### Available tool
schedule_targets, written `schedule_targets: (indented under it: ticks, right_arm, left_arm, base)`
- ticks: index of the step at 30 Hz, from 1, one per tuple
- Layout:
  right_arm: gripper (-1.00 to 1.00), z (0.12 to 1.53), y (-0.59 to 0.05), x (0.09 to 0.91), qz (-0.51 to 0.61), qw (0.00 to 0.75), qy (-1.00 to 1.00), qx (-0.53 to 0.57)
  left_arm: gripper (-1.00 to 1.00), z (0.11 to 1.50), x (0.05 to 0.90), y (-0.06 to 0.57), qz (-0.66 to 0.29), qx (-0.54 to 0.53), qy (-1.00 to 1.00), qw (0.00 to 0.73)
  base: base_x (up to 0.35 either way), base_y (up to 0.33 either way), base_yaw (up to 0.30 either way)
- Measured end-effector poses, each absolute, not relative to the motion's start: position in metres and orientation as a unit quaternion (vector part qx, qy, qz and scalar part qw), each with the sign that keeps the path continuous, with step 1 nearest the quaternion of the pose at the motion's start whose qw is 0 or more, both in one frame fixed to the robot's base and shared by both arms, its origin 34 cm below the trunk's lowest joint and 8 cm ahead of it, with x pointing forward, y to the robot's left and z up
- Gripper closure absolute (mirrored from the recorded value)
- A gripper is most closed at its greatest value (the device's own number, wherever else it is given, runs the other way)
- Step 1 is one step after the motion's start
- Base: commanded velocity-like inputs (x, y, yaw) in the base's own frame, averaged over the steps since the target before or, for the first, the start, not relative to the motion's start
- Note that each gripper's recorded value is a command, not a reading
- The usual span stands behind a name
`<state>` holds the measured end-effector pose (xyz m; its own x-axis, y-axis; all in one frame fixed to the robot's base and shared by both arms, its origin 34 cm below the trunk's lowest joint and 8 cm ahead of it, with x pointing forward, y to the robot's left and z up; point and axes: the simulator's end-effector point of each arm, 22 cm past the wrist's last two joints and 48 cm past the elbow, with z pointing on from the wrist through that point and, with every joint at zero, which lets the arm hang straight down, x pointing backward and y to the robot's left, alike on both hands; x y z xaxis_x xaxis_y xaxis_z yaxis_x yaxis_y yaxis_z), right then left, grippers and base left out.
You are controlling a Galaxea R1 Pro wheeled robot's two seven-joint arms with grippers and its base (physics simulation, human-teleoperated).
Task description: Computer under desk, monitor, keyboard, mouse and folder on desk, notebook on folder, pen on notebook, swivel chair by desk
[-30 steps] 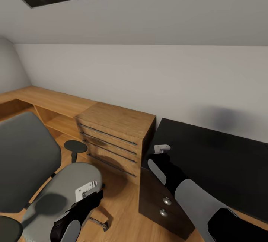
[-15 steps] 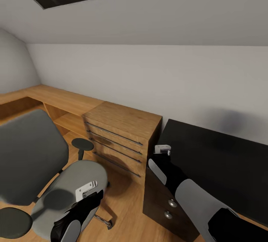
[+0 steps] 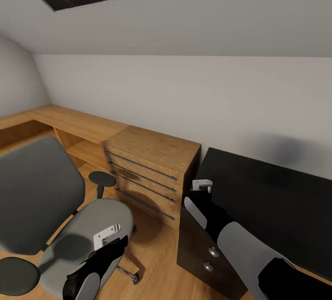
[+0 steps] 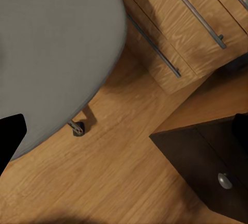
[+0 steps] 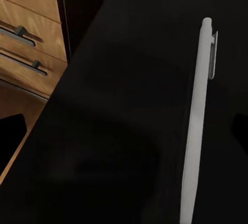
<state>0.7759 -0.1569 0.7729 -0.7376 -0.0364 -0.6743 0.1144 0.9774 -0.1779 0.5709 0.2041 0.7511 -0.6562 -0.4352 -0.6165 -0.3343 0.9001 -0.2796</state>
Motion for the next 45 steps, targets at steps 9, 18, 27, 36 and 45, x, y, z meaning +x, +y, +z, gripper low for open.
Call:
schedule_targets:
  ticks: [9, 18, 27, 36, 45]
  right_arm:
    - [-1.0, 0.773, -0.158, 0.776, -0.105, 0.361, 0.926, 0.022]
    - [-1.0, 0.77, -0.181, 0.777, -0.115, 0.358, 0.926, 0.034]
    - [-1.0, 0.769, -0.196, 0.778, -0.113, 0.354, 0.927, 0.054]
    - [-1.0, 0.769, -0.198, 0.778, -0.112, 0.353, 0.927, 0.058]
    - [-1.0, 0.767, -0.197, 0.778, -0.112, 0.352, 0.927, 0.058]
  left_arm:
    - [-1.0, 0.751, 0.571, 0.204, -0.071, -0.212, 0.907, 0.356]
    - [-1.0, 0.751, 0.571, 0.204, -0.071, -0.212, 0.907, 0.356]
    - [-1.0, 0.751, 0.571, 0.204, -0.071, -0.212, 0.907, 0.356]
    - [-1.0, 0.751, 0.571, 0.204, -0.071, -0.212, 0.907, 0.357]
    - [-1.0, 0.75, 0.571, 0.204, -0.071, -0.213, 0.907, 0.357]
  base:
    - [0.0, 0.0, 0.0]
    - [0.0, 0.0, 0.0]
    - [0.0, 0.0, 0.0]
    - [0.0, 0.0, 0.0]
    - [0.0, 0.0, 0.0]
